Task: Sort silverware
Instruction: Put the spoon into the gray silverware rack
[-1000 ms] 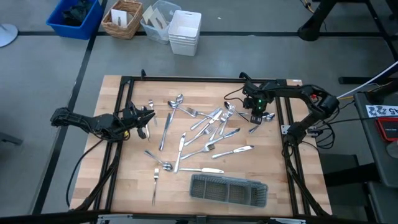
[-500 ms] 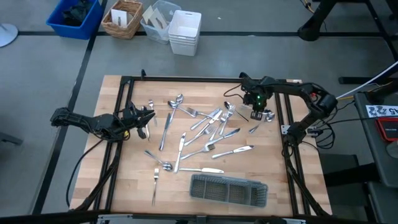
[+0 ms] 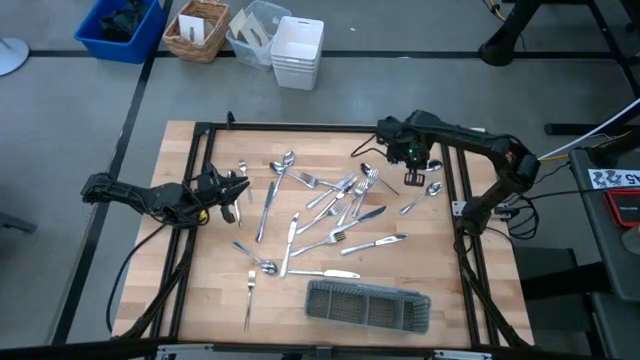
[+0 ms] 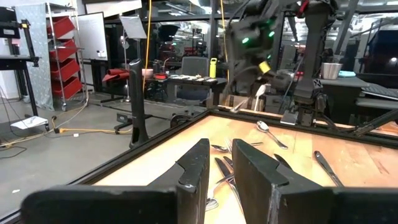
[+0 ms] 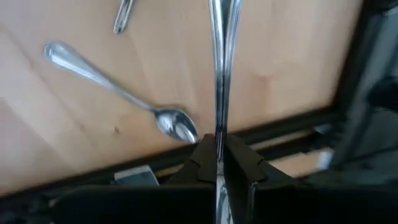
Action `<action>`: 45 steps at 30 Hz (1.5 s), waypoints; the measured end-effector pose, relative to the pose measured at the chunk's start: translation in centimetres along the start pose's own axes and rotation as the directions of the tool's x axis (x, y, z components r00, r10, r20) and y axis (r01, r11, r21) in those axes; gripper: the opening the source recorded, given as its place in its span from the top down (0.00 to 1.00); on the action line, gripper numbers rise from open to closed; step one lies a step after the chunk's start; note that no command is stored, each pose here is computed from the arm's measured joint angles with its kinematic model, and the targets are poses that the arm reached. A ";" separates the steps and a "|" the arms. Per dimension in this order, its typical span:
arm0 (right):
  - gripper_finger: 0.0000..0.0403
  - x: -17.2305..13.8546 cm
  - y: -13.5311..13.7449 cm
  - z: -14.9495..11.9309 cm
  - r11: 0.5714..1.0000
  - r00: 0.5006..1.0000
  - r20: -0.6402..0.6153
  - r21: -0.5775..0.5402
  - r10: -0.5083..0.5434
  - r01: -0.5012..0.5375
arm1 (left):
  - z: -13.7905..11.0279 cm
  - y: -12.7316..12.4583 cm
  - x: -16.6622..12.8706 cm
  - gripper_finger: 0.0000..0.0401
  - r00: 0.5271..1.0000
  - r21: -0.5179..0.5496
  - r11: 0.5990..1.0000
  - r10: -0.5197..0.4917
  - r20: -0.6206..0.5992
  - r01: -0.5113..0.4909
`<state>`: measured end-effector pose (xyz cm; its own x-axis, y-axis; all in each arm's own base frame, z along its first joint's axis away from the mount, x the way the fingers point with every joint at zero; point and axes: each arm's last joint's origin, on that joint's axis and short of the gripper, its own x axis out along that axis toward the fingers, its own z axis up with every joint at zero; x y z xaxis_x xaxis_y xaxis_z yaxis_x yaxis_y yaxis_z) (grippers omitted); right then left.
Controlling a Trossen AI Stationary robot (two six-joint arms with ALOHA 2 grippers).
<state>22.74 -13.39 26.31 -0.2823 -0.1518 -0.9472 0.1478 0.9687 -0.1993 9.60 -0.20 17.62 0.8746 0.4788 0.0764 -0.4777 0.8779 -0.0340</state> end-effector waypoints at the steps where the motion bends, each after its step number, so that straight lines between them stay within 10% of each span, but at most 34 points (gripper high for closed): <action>1: 0.97 -0.8 0.6 0.0 1.000 1.000 -0.004 -0.012 -0.022 0.022 | 0.0 0.0 0.0 0.84 1.000 0.000 1.000 0.000 0.000 0.000; 15: 0.98 -9.6 13.0 -0.4 0.943 0.927 0.319 -0.199 -0.196 0.268 | 0.0 0.0 0.0 0.84 1.000 -0.001 1.000 0.000 0.000 0.000; 29: 0.97 -11.0 23.2 -5.1 0.689 0.735 0.590 -0.379 -0.335 0.618 | 0.0 0.0 0.0 0.84 1.000 -0.028 1.000 -0.001 0.001 0.001; 37: 0.98 -11.5 24.5 -6.1 0.578 0.587 0.693 -0.295 -0.419 0.761 | 1.3 -0.3 -0.1 0.84 0.985 -0.375 0.914 -0.117 0.123 0.155; 45: 0.98 -12.1 24.8 -4.7 0.412 0.535 0.752 -0.379 -0.384 0.829 | 2.3 -1.2 0.9 0.84 0.969 -0.446 0.867 -0.145 0.200 0.222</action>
<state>25.38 13.34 33.99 0.5049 -0.6013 -0.6193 -0.5327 0.3474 -0.7717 10.77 -0.86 19.97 0.9000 0.3356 0.2780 -0.1832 0.8702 -0.4574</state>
